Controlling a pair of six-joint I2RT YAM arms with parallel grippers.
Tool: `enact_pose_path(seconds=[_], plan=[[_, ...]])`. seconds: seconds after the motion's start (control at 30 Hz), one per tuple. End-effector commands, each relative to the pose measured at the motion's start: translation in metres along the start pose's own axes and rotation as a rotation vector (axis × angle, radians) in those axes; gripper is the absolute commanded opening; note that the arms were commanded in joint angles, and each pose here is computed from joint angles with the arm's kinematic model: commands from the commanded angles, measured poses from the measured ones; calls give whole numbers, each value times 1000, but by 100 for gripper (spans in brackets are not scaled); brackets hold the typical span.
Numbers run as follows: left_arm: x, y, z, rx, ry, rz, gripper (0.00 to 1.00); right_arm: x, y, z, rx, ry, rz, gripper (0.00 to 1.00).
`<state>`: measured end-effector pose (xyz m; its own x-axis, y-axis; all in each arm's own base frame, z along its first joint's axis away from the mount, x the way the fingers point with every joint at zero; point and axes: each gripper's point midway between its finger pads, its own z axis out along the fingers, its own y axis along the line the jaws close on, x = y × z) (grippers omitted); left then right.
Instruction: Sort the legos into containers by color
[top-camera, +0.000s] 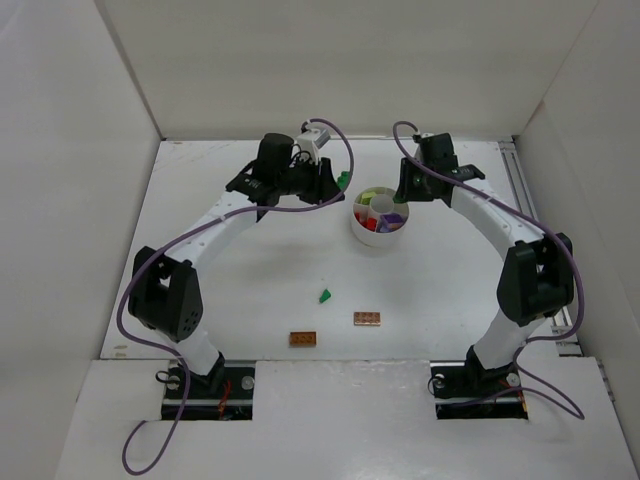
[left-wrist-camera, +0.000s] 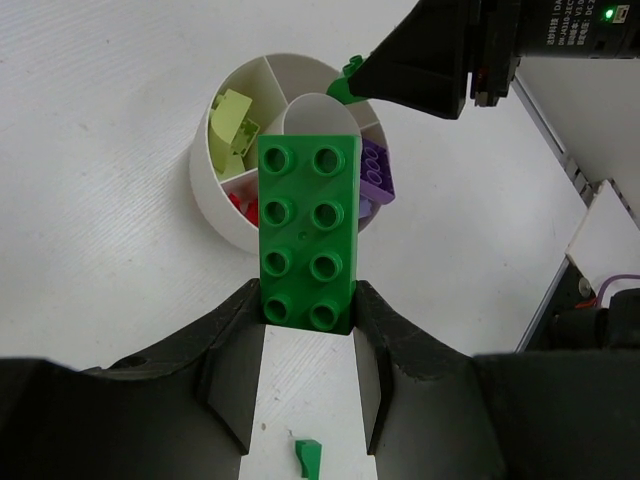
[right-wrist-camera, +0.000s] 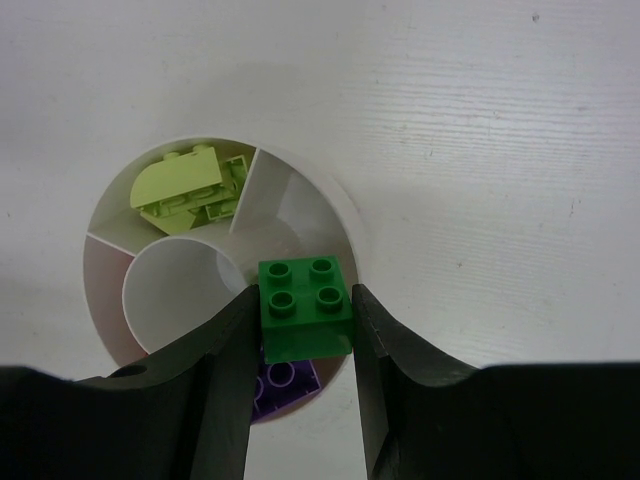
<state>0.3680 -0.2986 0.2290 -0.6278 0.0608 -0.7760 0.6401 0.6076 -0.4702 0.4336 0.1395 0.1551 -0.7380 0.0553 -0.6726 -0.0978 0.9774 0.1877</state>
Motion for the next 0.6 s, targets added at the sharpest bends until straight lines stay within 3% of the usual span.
enact_pose_path(seconds=[0.0, 0.1, 0.23, 0.5, 0.57], plan=[[-37, -19, -11, 58, -85, 69, 0, -1, 8, -3, -19, -6, 12, 18], [-34, -17, -8, 56, -77, 64, 0, 0, 8, -1, -17, 3, 12, 24], [-36, -19, -9, 65, -75, 74, 0, -9, 8, -9, -15, -26, 12, 43], [-29, -29, -6, 97, -54, 116, 0, -11, 11, -12, -27, -32, 12, 60], [-29, -29, -6, 97, -54, 116, 0, -11, 11, -12, -27, -32, 12, 60]])
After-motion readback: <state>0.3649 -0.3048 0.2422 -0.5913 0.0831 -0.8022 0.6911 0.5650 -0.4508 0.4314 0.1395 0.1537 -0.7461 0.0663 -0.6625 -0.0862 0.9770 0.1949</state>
